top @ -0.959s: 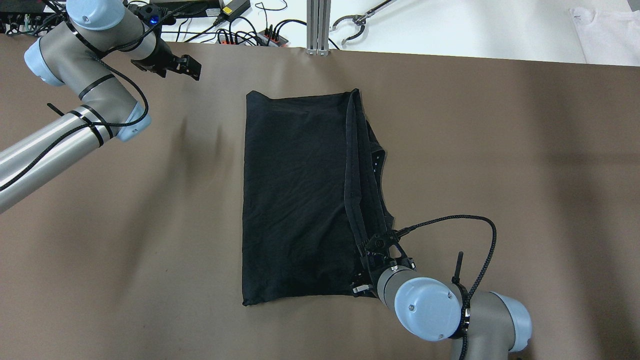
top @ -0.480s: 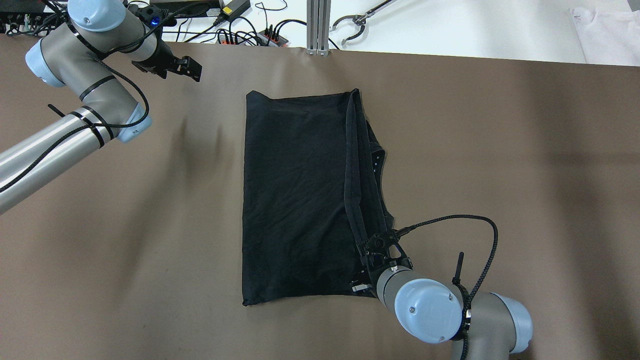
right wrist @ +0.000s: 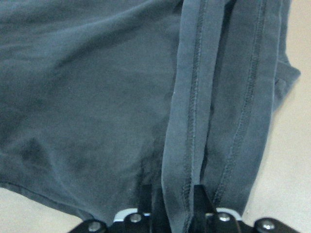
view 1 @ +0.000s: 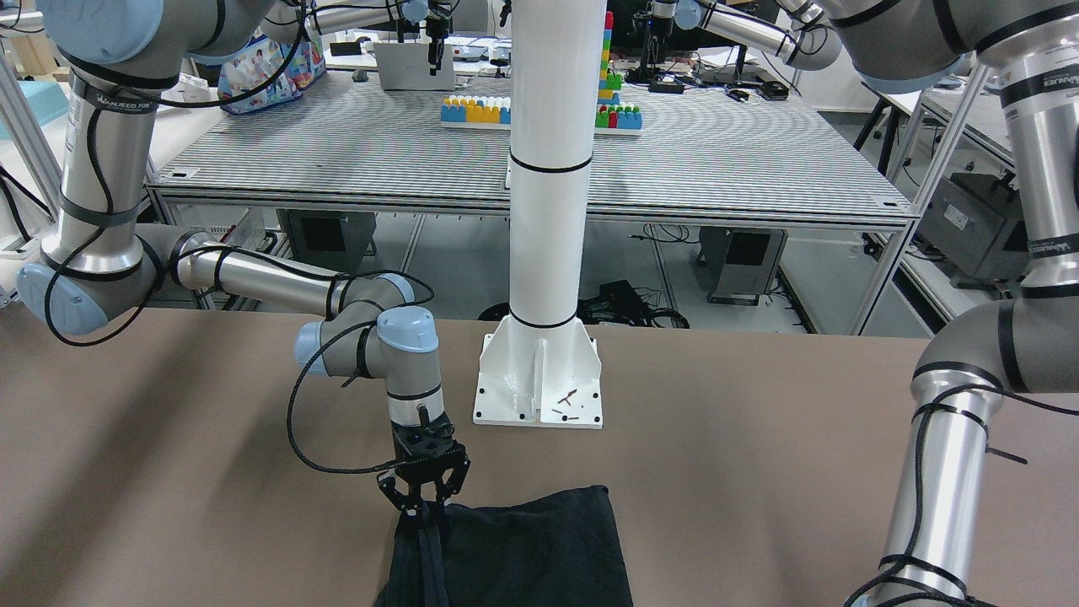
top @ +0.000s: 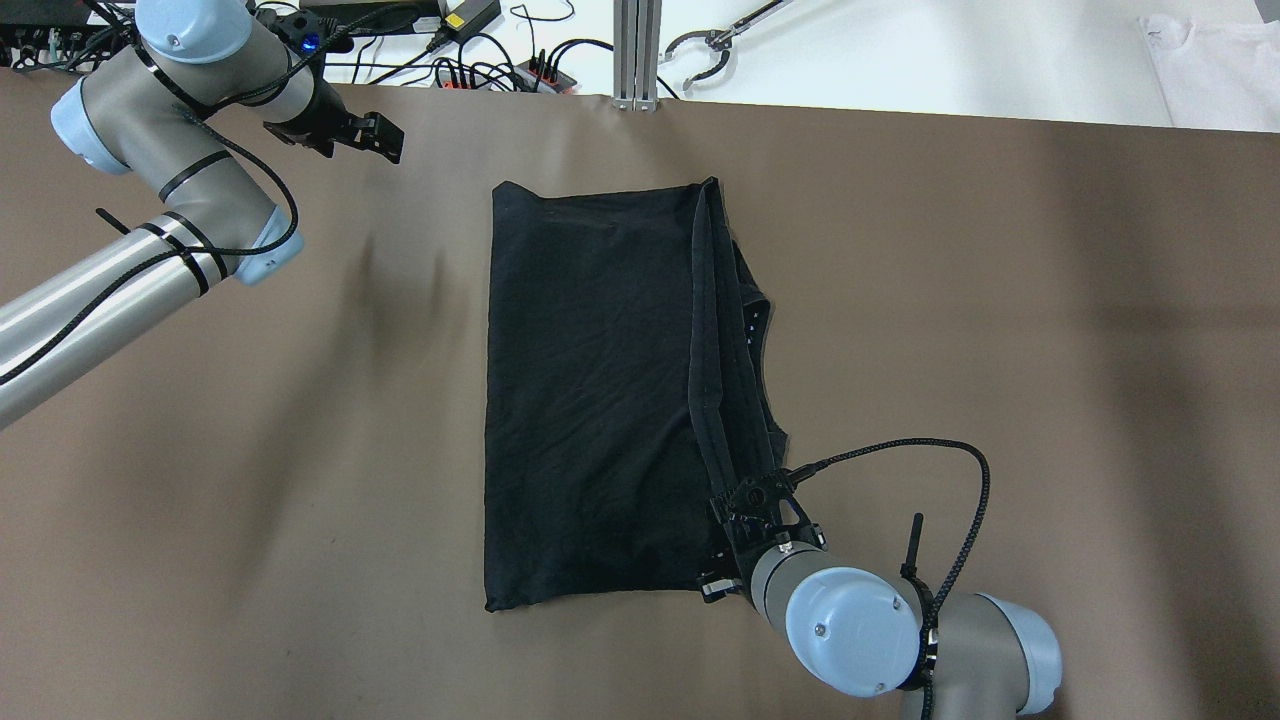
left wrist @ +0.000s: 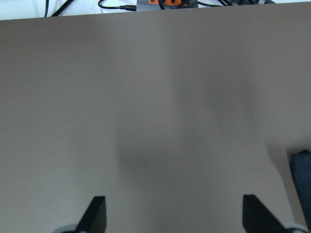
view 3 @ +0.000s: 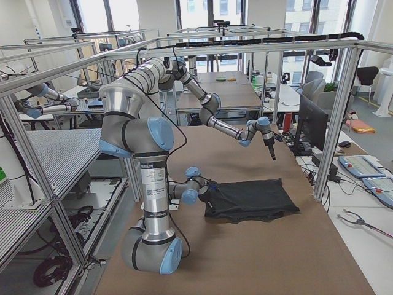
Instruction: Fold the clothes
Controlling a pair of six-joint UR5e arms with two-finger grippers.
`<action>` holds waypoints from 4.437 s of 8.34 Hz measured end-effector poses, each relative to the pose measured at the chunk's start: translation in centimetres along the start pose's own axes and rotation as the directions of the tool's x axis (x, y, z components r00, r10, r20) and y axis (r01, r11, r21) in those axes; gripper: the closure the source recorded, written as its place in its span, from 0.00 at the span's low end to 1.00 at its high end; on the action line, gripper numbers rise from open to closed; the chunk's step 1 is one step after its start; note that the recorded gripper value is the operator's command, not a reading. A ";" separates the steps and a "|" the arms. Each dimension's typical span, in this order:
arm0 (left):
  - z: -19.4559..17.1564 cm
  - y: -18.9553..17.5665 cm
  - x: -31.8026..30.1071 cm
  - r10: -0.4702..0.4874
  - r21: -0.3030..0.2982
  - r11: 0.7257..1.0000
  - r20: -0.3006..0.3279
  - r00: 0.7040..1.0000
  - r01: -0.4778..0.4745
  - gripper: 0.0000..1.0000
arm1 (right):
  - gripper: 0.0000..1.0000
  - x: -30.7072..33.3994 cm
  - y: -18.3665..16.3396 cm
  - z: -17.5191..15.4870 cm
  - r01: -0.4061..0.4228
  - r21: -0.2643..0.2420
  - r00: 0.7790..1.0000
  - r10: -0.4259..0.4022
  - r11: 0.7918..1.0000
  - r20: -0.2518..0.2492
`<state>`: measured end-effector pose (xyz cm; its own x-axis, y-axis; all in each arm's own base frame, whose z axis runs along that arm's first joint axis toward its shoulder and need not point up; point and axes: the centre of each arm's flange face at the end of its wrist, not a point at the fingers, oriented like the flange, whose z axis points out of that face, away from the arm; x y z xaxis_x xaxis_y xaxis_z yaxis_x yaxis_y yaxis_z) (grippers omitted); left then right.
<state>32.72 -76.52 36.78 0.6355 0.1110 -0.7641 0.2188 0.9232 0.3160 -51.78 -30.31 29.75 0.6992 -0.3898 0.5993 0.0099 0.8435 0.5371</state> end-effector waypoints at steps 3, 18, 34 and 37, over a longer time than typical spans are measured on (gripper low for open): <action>0.1 0.1 -0.2 -0.002 -0.001 1.000 0.001 1.000 0.002 0.00 | 1.00 -0.1 0.4 0.1 0.006 0.004 1.000 -0.006 1.000 -0.007; -0.9 0.6 0.3 -0.019 0.008 1.000 -0.022 1.000 0.020 0.00 | 0.06 3.6 5.8 -2.0 -0.331 -0.024 0.942 0.331 0.943 0.046; -0.4 1.7 1.6 -0.047 0.002 0.999 -0.033 0.998 0.047 0.00 | 0.06 16.6 -26.7 11.0 -0.139 -0.074 0.957 0.115 0.987 -0.266; -1.1 2.1 1.9 -0.057 0.008 0.998 -0.048 0.997 0.057 0.00 | 0.06 22.0 -25.0 11.6 -0.105 -0.062 0.962 0.086 0.993 -0.259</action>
<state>33.61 -74.01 35.36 0.5855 0.0763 -0.8071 0.2606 0.9250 0.2765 -44.91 -64.25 36.43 0.8587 -0.2072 0.4688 -0.0190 0.9012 0.4331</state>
